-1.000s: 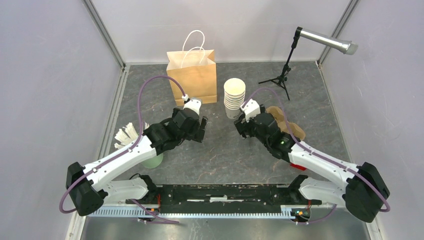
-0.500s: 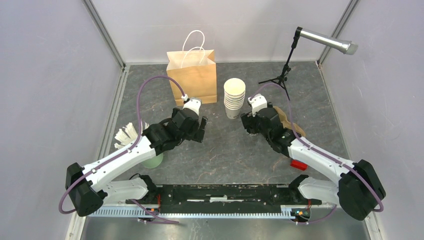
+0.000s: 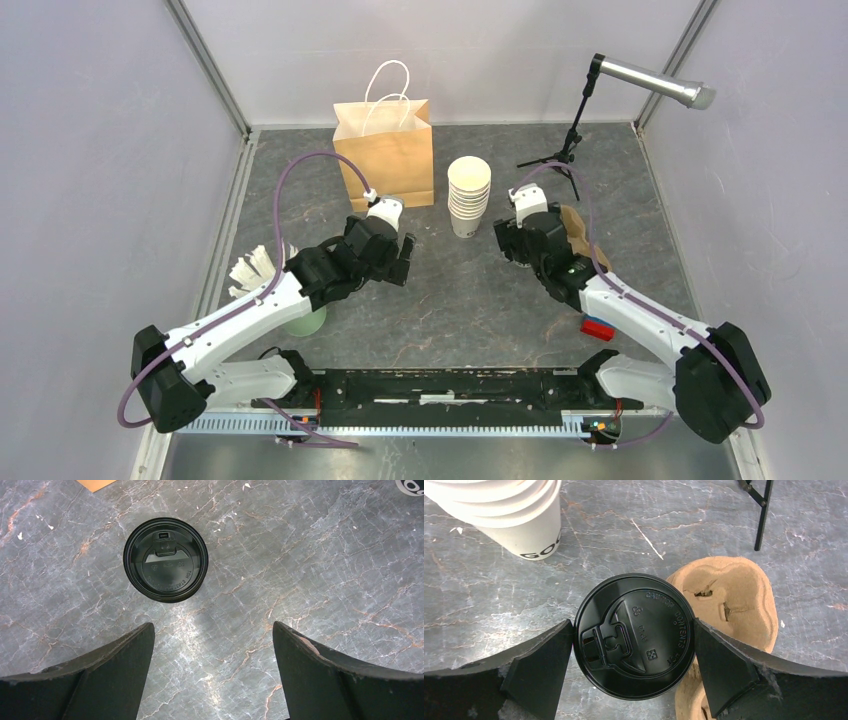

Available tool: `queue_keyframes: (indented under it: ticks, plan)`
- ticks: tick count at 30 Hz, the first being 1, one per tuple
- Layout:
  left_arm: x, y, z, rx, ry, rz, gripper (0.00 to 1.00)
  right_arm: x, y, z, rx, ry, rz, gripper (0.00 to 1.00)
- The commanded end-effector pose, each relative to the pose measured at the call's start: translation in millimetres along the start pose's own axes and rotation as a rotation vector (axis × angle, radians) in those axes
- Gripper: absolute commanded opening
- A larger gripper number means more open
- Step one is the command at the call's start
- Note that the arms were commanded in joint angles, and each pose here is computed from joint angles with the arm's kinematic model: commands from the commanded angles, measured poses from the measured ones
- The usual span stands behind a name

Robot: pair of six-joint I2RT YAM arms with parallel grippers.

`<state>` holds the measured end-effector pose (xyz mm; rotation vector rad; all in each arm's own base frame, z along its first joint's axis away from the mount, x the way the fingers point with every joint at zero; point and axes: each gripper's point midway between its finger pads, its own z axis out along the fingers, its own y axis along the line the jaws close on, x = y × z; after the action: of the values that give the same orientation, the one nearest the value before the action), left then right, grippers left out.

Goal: Pack the takeout coffee

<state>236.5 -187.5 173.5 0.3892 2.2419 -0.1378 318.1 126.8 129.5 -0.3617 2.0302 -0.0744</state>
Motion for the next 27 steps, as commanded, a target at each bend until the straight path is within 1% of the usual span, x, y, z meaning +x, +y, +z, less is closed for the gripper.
queue_keyframes:
  ticks: [1, 6, 9, 15, 22, 27]
  plan:
    - [-12, -2, -3, 0.009, -0.031, 0.02, 0.94, 0, -16, -1, 0.056, 0.025, 0.001, 0.93]
    - [-11, -2, -3, 0.008, -0.024, 0.021, 0.94, -3, -2, -4, -0.033, 0.019, 0.024, 0.95]
    - [-10, -1, -2, 0.005, -0.023, 0.021, 0.94, -6, -2, -7, -0.037, 0.021, 0.024, 0.98]
    - [-9, -1, 0, -0.001, -0.017, 0.021, 0.94, -15, 13, -8, -0.118, -0.011, 0.043, 0.98]
    - [-8, -1, 3, -0.009, -0.007, 0.03, 0.94, -20, 11, -5, -0.105, -0.014, 0.044, 0.98]
    - [-9, -1, 4, -0.02, -0.003, 0.031, 0.97, -32, 5, -11, -0.086, -0.039, 0.052, 0.98]
